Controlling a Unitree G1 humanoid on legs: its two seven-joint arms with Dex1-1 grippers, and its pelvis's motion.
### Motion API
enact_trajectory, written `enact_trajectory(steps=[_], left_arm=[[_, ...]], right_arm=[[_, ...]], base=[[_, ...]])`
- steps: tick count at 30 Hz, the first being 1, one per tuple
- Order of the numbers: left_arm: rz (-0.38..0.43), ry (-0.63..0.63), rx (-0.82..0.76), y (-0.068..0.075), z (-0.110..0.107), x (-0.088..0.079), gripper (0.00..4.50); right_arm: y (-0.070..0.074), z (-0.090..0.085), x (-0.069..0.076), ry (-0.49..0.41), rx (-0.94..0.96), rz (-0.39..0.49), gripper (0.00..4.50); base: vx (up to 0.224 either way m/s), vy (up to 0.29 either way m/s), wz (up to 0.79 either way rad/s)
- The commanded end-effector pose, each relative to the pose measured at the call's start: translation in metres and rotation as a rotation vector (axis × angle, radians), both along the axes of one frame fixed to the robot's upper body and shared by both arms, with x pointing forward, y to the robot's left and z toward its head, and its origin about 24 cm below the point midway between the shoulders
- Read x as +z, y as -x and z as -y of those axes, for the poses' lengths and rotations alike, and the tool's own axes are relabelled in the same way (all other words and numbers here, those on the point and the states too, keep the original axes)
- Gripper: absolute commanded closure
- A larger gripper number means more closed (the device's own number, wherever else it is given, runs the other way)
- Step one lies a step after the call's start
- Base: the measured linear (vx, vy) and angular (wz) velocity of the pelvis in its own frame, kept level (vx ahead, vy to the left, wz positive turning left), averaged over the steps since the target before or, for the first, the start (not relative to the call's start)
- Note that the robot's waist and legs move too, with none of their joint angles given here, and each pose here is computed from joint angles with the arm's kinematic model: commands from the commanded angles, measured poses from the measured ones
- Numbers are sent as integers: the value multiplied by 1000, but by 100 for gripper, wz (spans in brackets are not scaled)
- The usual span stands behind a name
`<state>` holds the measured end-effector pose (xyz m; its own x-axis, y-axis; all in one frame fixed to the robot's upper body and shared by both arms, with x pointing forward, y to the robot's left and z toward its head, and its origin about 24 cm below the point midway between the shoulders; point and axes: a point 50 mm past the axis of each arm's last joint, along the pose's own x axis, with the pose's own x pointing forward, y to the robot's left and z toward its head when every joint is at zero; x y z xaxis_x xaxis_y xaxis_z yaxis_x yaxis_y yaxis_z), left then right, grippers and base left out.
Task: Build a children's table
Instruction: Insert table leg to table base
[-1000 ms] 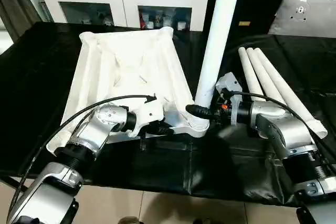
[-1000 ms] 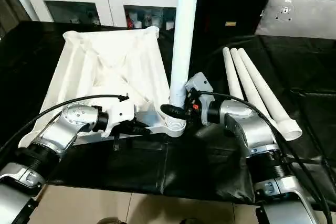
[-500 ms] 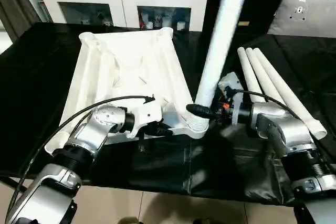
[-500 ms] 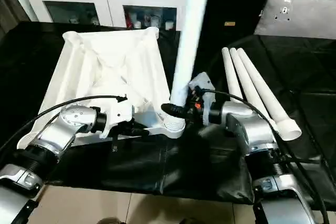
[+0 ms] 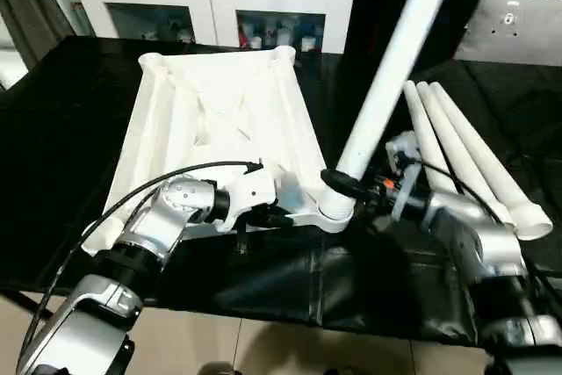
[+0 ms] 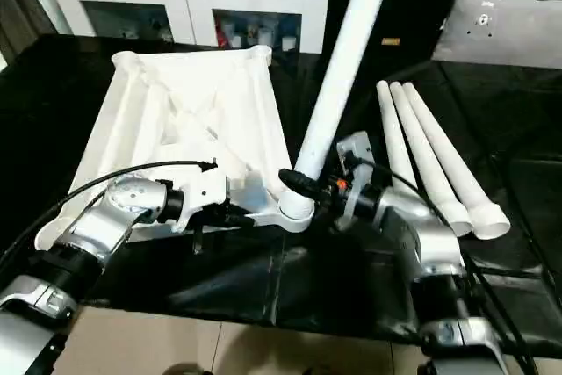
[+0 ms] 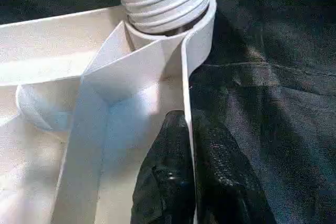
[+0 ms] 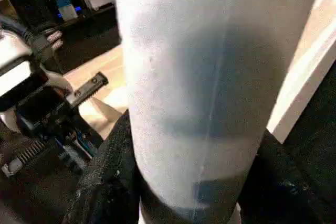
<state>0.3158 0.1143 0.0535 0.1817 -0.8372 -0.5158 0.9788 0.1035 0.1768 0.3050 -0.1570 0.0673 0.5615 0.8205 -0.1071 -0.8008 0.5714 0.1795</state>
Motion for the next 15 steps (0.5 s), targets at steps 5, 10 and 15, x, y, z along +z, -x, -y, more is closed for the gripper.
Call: enact_trajectory(steps=[5, 10, 15], left_arm=[[39, 15, -45, -2, 6, 8, 450], [43, 5, -54, -3, 4, 10, 450], [46, 1, -78, -3, 4, 15, 450]], right_arm=[[5, 3, -12, 161, 44, -12, 260], [3, 0, -11, 181, 85, -13, 260], [2, -5, -13, 213, 161, -32, 260]], base=[[0, 0, 0], [0, 0, 0], [0, 0, 0]])
